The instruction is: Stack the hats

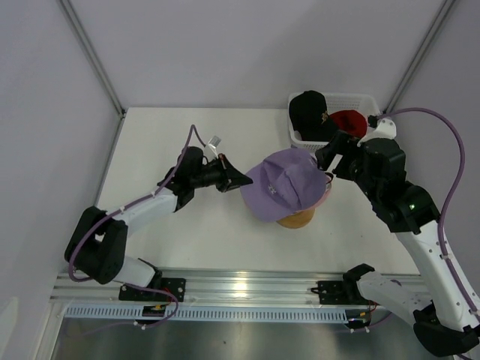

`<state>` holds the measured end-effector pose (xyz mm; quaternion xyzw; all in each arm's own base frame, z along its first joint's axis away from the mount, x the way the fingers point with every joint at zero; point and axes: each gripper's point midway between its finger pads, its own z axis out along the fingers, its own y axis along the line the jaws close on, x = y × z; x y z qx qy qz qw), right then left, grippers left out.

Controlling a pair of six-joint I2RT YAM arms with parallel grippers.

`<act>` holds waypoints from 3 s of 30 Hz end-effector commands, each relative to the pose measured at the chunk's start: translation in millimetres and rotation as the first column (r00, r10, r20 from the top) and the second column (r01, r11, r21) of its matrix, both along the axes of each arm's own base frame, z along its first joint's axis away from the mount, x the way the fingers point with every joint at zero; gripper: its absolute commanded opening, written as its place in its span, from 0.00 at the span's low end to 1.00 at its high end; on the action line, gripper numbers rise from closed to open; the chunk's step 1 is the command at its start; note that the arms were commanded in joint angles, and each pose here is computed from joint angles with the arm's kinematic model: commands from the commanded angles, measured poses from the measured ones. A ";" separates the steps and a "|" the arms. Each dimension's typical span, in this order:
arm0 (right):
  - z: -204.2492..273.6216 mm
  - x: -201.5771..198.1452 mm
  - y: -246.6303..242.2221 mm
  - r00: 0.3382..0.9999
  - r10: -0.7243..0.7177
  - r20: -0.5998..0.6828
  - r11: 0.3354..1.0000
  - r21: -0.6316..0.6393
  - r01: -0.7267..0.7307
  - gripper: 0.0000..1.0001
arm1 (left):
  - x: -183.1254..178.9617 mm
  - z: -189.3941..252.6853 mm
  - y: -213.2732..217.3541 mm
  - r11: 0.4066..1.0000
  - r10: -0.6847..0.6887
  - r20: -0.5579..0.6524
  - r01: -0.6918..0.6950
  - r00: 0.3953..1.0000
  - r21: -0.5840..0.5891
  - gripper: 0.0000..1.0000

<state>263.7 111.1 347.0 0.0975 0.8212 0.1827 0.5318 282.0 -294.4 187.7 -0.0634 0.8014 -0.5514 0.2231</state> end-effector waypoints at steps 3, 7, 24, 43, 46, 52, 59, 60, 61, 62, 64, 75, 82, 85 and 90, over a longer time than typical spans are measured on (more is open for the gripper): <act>51.6 16.8 -35.9 0.964 -0.124 0.237 0.989 -0.053 0.140 0.82 | 40.8 -26.4 17.2 0.981 0.071 0.027 -0.075 0.997 0.177 0.01; 24.1 38.2 -36.8 0.974 -0.090 0.207 0.991 -0.074 0.107 0.78 | 55.0 -27.5 27.9 0.978 0.066 0.034 -0.071 0.997 0.197 0.01; -54.9 99.3 -17.1 0.961 0.144 0.234 0.975 0.134 -0.179 0.67 | 91.1 4.0 30.7 0.943 -0.111 0.094 0.075 0.989 0.324 0.03; -75.2 112.5 21.9 0.935 0.296 0.196 0.949 0.054 -0.311 0.57 | 98.7 19.9 27.3 0.944 -0.119 0.105 0.079 0.987 0.322 0.07; -82.3 117.9 20.1 0.944 0.280 0.172 0.955 0.046 -0.292 0.52 | 98.0 19.6 26.5 0.945 -0.124 0.104 0.085 0.987 0.317 0.07; -92.3 123.5 22.5 0.954 0.267 0.137 0.962 0.017 -0.272 0.29 | 92.1 24.6 26.2 0.946 -0.141 0.110 0.101 0.984 0.307 0.11; -88.2 125.2 14.3 0.986 0.152 0.068 0.988 -0.023 -0.151 0.00 | 72.0 54.9 20.6 0.967 -0.178 0.164 0.141 0.970 0.214 0.13; -84.8 125.0 10.1 0.991 0.120 0.054 0.993 -0.012 -0.120 0.00 | 69.1 59.8 19.1 0.970 -0.182 0.170 0.148 0.968 0.194 0.14; -78.8 120.4 7.4 0.996 0.089 0.013 0.996 0.024 -0.089 0.00 | 67.9 63.1 17.5 0.973 -0.184 0.186 0.152 0.965 0.173 0.14; -75.1 117.1 7.4 0.996 0.091 0.000 0.995 0.038 -0.091 0.00 | 60.8 64.9 16.0 0.976 -0.188 0.162 0.166 0.969 0.139 0.15; -61.9 109.2 6.7 0.996 0.088 0.004 0.995 0.041 -0.088 0.00 | 56.0 70.8 12.9 0.978 -0.199 0.163 0.184 0.966 0.103 0.15; -48.5 82.4 -30.6 0.991 -0.076 -0.111 0.997 -0.043 0.072 0.00 | 40.9 89.7 6.7 0.970 -0.236 0.119 0.241 0.964 -0.023 0.09; -10.3 42.5 -39.4 0.997 -0.070 -0.042 0.996 -0.059 0.068 0.00 | 35.2 105.7 8.1 0.975 -0.210 0.134 0.218 0.969 -0.046 0.01; -14.0 30.6 -57.6 0.989 -0.141 -0.048 0.985 -0.106 0.135 0.00 | 35.8 101.9 8.7 0.981 -0.189 0.132 0.194 0.973 -0.025 0.01; -11.0 17.1 -63.0 0.986 -0.158 -0.062 0.983 -0.104 0.151 0.00 | 22.6 112.7 -2.8 0.964 -0.223 0.125 0.237 0.967 -0.119 0.01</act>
